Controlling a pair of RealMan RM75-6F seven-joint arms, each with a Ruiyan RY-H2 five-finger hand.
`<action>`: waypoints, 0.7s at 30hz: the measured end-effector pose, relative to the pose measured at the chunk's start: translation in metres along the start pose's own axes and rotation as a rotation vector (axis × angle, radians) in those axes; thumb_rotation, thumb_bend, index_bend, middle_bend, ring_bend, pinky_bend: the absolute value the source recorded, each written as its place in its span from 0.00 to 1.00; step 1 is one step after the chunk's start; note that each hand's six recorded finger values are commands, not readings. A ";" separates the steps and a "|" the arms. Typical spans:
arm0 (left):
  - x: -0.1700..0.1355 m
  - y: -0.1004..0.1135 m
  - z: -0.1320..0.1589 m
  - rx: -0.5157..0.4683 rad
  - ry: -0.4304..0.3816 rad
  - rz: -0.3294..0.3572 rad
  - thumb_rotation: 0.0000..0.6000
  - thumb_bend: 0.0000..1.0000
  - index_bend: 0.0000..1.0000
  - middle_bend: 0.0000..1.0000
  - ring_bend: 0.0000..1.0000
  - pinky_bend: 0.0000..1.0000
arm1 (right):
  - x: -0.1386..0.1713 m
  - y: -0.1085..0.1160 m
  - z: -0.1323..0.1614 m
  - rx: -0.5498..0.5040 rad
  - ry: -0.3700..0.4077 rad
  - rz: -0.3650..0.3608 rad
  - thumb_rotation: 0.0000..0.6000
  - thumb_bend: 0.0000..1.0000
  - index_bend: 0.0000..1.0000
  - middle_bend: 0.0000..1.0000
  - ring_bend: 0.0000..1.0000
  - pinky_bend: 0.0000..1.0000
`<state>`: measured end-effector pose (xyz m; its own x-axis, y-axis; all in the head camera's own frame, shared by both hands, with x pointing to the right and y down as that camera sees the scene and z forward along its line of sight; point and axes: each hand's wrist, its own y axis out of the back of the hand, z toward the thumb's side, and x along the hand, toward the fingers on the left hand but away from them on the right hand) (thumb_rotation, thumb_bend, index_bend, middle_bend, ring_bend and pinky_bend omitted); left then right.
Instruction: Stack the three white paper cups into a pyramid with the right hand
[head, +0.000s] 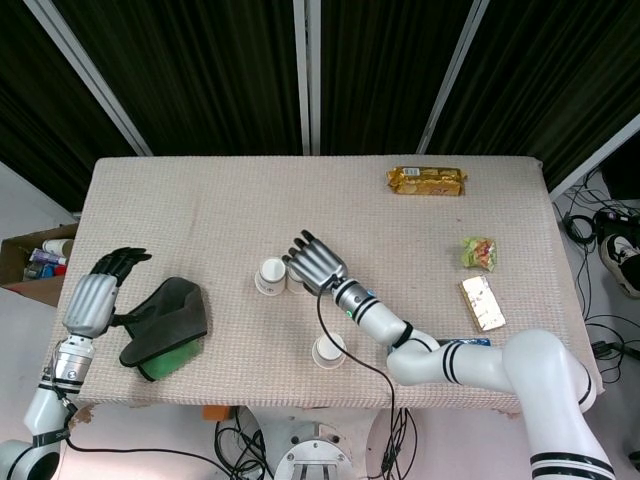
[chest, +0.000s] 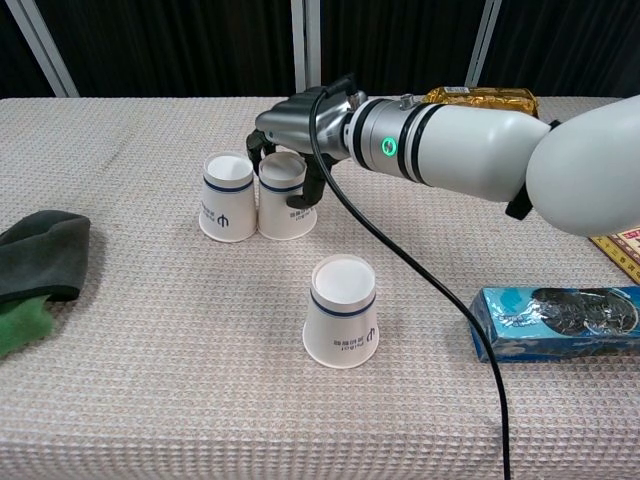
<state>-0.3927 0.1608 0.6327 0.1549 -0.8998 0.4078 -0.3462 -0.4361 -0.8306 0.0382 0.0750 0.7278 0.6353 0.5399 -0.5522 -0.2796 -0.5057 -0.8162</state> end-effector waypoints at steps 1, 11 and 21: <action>0.000 0.000 0.000 0.000 0.000 0.000 1.00 0.16 0.21 0.17 0.11 0.16 | 0.000 0.000 0.000 -0.005 -0.002 0.001 1.00 0.30 0.36 0.34 0.16 0.16; 0.001 0.000 0.002 -0.002 -0.008 0.003 1.00 0.16 0.21 0.17 0.11 0.16 | 0.004 0.001 -0.004 -0.026 -0.014 0.018 1.00 0.30 0.22 0.29 0.16 0.14; 0.001 0.000 0.003 -0.001 -0.007 0.002 1.00 0.16 0.21 0.17 0.11 0.16 | 0.006 -0.002 -0.003 -0.040 -0.012 0.039 1.00 0.30 0.15 0.27 0.16 0.13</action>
<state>-0.3895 0.1595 0.6323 0.1610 -0.9009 0.4031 -0.3473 -0.4340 -0.8313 0.0445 0.0769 0.7266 0.6153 0.5274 -0.5858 -0.2752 -0.5527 -0.7866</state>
